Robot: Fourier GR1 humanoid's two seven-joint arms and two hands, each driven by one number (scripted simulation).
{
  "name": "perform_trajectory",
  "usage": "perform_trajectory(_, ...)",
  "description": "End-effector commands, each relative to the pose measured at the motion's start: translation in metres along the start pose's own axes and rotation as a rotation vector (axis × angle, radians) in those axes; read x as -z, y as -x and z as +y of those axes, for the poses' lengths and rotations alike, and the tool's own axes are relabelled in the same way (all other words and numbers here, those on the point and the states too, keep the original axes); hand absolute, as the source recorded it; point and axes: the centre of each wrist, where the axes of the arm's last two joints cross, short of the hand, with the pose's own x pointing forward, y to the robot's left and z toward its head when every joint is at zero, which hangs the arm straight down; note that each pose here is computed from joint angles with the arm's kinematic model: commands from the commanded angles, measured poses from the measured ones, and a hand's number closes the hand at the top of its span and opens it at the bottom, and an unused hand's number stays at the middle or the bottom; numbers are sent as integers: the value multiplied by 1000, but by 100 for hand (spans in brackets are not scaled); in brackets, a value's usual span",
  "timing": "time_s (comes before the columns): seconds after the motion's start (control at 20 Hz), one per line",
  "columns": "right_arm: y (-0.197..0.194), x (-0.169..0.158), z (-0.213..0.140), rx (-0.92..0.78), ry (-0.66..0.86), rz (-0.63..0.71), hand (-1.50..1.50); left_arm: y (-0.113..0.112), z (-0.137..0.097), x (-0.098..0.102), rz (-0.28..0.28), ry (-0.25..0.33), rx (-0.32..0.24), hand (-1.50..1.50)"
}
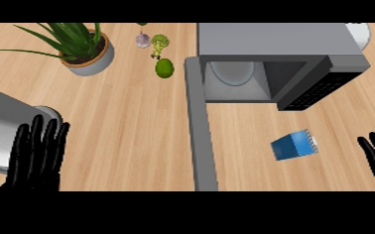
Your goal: Pick up the milk, place it into the microwave and close the microwave
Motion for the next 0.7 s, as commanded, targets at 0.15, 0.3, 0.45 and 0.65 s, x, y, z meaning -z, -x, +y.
perform_trajectory(0.15,37,-5,4,33,11,60,-150,-5,-5,-22,4,-8,-13,-150)
perform_trajectory(0.3,55,-12,3,38,9,56,-150,-2,-3,-50,-1,-17,-16,-150)
perform_trajectory(0.45,77,-8,16,32,52,59,-150,2,10,-33,-11,-15,1,-150)
perform_trajectory(0.65,102,-8,8,-15,128,77,-150,-3,11,-56,-6,-1,0,-150)
